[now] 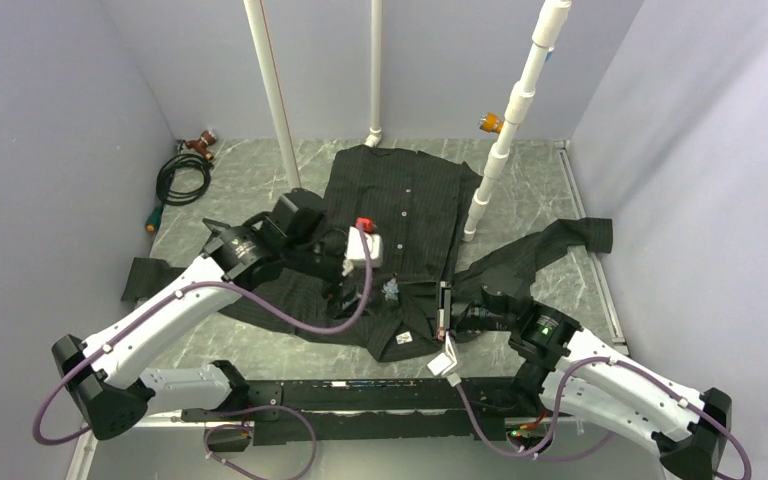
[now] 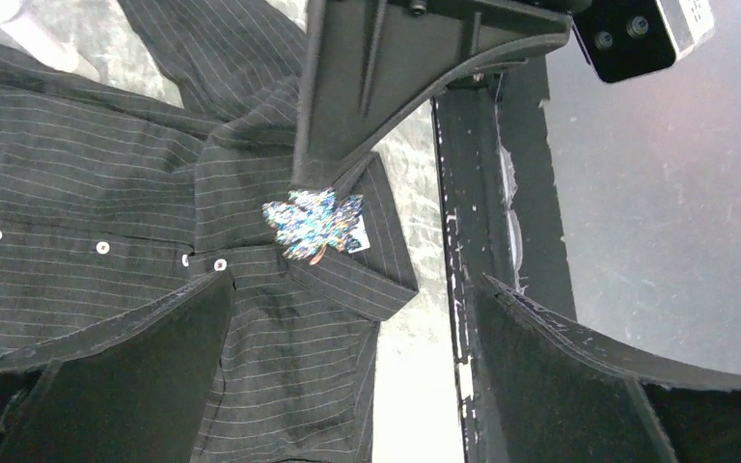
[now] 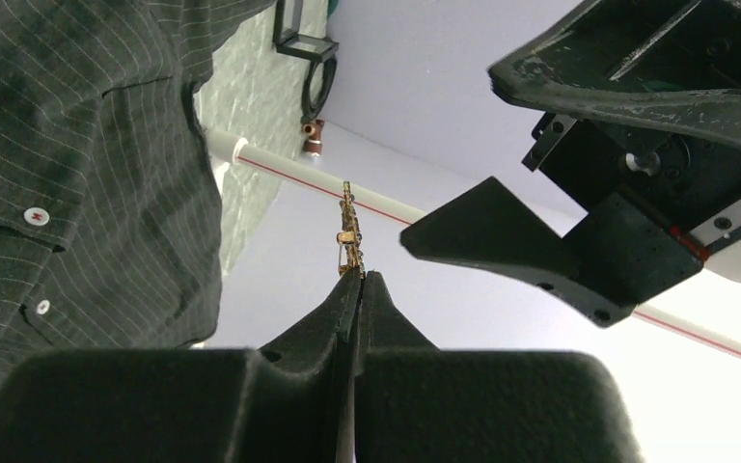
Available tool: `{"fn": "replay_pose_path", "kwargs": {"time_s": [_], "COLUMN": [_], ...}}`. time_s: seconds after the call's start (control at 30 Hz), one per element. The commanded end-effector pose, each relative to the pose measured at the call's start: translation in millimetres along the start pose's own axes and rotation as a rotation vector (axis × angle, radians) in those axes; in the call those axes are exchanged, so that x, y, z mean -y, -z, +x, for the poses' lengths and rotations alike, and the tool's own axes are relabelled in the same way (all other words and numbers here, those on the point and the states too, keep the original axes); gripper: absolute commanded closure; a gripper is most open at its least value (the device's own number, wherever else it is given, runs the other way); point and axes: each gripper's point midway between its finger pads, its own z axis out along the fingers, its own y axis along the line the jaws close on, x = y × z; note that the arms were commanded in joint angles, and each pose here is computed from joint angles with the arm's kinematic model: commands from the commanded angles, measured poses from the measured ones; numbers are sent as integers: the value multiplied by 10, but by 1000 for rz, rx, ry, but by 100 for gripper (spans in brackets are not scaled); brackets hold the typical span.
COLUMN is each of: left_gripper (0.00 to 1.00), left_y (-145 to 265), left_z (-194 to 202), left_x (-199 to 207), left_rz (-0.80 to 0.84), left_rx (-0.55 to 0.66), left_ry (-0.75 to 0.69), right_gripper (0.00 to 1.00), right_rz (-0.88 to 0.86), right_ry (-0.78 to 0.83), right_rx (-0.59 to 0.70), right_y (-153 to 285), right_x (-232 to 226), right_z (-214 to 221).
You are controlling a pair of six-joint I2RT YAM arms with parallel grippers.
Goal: Remove the brooch from the garment
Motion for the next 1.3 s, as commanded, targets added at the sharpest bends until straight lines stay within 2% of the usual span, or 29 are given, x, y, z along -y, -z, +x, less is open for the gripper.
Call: {"fn": "replay_pose_path", "kwargs": {"time_s": [0.0, 0.2, 0.37, 0.5, 0.77, 1.27], "left_gripper": [0, 1, 1, 7, 15, 23], "left_y": [-40, -83, -136, -189, -263, -374], "left_z": [76, 0, 36, 113, 137, 345], "left_x": [-137, -116, -132, -202, -125, -103], "left_rz": [-112, -102, -117, -161, -136, -135], "left_rx": [-97, -55, -71, -102, -103, -125], "left_ry": [-100, -111, -115, -122, -146, -115], "right_gripper": [100, 100, 100, 100, 100, 100], "right_rz": [82, 100, 86, 82, 65, 48], "right_ry": [175, 233, 233, 229, 216, 166], "right_rx": [7, 1, -14, -20, -31, -34], "right_y": [-15, -35, -47, -52, -89, -156], "right_x": [185, 79, 56, 57, 42, 48], "right_z": [-47, -98, -67, -62, -55, -58]}}
